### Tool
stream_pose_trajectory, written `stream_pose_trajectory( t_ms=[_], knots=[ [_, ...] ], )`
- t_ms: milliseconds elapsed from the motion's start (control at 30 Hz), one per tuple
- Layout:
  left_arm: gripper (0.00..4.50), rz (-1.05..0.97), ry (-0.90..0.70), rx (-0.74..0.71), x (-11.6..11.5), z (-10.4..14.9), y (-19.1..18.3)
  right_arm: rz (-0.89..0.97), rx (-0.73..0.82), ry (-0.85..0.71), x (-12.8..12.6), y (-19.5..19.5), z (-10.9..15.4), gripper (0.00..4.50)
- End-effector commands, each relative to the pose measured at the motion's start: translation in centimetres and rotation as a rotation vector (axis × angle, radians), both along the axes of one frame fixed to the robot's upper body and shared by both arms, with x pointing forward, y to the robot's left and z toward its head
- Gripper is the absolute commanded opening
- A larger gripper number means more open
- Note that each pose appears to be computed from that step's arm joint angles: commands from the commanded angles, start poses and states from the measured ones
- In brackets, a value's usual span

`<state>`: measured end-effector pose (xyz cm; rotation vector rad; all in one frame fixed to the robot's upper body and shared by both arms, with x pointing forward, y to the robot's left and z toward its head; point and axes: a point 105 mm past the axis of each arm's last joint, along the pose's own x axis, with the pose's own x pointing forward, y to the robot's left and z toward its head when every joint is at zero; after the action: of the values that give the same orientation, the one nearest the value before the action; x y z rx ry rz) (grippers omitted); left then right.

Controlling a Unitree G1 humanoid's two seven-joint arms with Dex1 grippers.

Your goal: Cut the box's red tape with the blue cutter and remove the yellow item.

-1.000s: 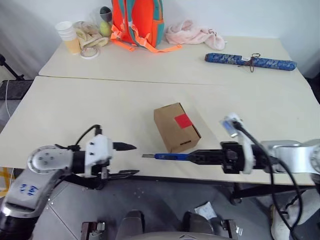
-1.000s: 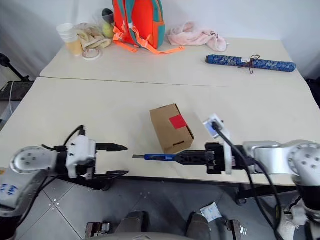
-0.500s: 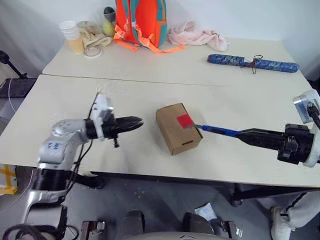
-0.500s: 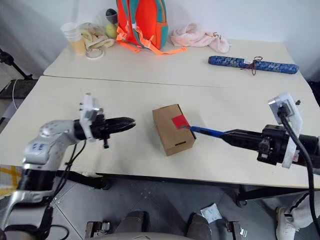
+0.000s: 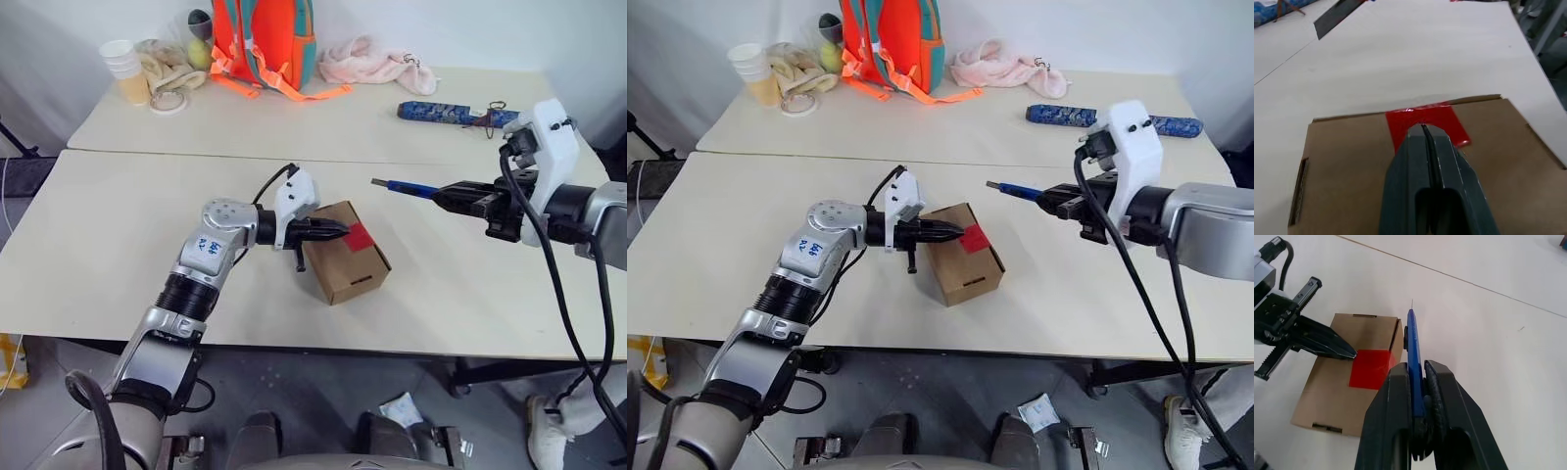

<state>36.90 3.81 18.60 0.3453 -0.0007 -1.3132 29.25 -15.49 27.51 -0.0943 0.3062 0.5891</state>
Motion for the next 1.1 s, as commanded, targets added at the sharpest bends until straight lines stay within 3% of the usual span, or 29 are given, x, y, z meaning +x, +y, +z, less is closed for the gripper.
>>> stream_pose_trajectory(
  t_ms=[33,433,1100],
  knots=[
    [0.00,0.019,-0.025,-0.031,0.2,0.9,0.0,0.031,-0.017,-0.023,-0.4,0.9,0.3,0.14],
    [0.00,0.076,0.022,0.100,0.7,-1.2,0.9,0.043,-0.020,-0.017,0.4,2.0,-0.9,0.14],
    [0.00,0.103,0.080,0.121,0.3,-2.3,1.5,0.014,0.010,-0.005,1.8,2.2,-2.3,0.14]
  ],
)
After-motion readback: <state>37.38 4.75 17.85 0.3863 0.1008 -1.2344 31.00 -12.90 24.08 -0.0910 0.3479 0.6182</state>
